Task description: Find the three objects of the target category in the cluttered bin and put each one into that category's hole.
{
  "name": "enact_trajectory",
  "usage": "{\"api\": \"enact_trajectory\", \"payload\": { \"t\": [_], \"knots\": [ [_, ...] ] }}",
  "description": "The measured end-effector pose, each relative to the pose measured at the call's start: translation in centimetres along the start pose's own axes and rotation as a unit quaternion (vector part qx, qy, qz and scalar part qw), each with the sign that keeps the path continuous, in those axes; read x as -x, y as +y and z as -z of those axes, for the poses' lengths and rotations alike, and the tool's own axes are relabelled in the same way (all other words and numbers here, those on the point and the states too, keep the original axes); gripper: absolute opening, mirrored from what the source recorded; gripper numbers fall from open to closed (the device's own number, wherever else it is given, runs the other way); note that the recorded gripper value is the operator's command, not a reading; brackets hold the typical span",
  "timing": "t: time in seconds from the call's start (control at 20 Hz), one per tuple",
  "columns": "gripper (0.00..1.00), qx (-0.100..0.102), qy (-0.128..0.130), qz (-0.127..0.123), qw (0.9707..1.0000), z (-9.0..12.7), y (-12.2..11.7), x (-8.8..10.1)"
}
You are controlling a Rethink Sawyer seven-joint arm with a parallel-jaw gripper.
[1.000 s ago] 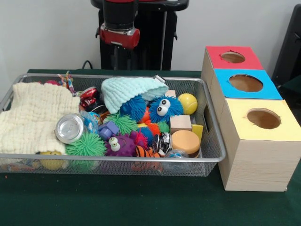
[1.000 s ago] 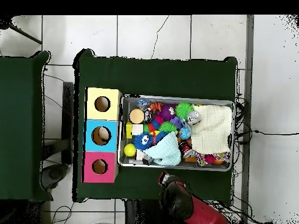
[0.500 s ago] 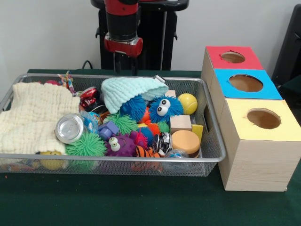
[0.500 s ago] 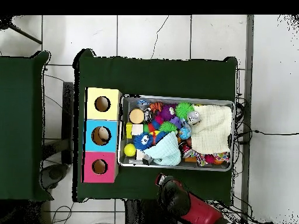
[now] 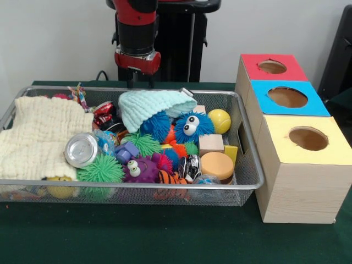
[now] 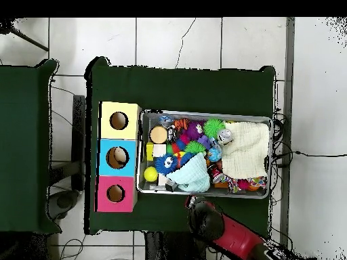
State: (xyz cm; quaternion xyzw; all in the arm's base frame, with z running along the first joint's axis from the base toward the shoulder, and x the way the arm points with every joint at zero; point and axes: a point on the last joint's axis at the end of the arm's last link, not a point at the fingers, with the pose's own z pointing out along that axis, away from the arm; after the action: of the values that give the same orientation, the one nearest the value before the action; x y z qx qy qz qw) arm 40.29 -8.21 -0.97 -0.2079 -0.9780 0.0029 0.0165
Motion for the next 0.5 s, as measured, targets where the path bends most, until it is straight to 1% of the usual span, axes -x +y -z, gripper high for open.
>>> {"api": "enact_trajectory", "payload": {
  "t": [0.2, 0.5],
  "knots": [
    [1.00, -0.002, 0.022, 0.003, 0.9997, 0.6, -0.1, 0.4],
    [1.00, -0.009, 0.038, 0.003, 0.9992, 1.4, -0.6, 1.4]
  ]
}}
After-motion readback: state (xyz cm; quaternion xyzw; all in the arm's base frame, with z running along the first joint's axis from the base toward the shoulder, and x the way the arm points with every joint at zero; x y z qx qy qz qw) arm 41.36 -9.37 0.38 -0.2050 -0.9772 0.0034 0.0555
